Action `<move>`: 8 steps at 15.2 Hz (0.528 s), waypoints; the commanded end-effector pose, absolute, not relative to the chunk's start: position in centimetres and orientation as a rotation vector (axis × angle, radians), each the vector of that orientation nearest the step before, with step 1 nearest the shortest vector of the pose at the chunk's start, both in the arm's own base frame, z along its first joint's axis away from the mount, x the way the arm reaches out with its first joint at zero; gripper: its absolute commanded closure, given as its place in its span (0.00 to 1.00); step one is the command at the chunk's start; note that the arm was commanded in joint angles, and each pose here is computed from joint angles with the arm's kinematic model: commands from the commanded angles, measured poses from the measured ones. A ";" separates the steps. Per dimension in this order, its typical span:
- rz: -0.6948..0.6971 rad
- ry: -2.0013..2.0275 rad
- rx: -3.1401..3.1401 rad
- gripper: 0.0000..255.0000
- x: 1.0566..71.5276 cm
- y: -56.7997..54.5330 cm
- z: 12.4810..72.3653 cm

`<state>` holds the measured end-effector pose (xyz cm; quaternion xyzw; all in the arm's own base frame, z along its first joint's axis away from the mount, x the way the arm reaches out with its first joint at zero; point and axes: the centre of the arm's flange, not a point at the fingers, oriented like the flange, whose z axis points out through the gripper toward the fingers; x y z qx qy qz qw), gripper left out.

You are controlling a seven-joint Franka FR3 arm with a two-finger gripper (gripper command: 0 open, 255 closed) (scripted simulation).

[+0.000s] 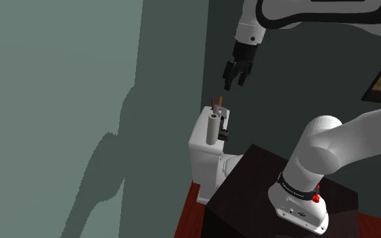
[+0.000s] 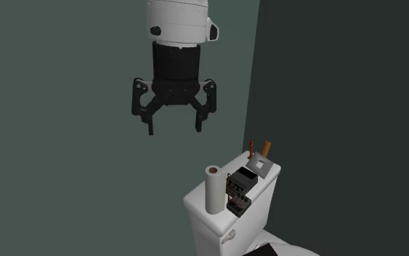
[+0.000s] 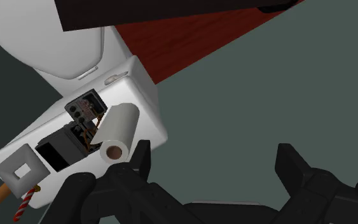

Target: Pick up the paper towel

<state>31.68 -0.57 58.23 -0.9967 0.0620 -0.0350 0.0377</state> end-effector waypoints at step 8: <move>-0.102 0.143 -3.095 0.00 36.1 -4.1 51.2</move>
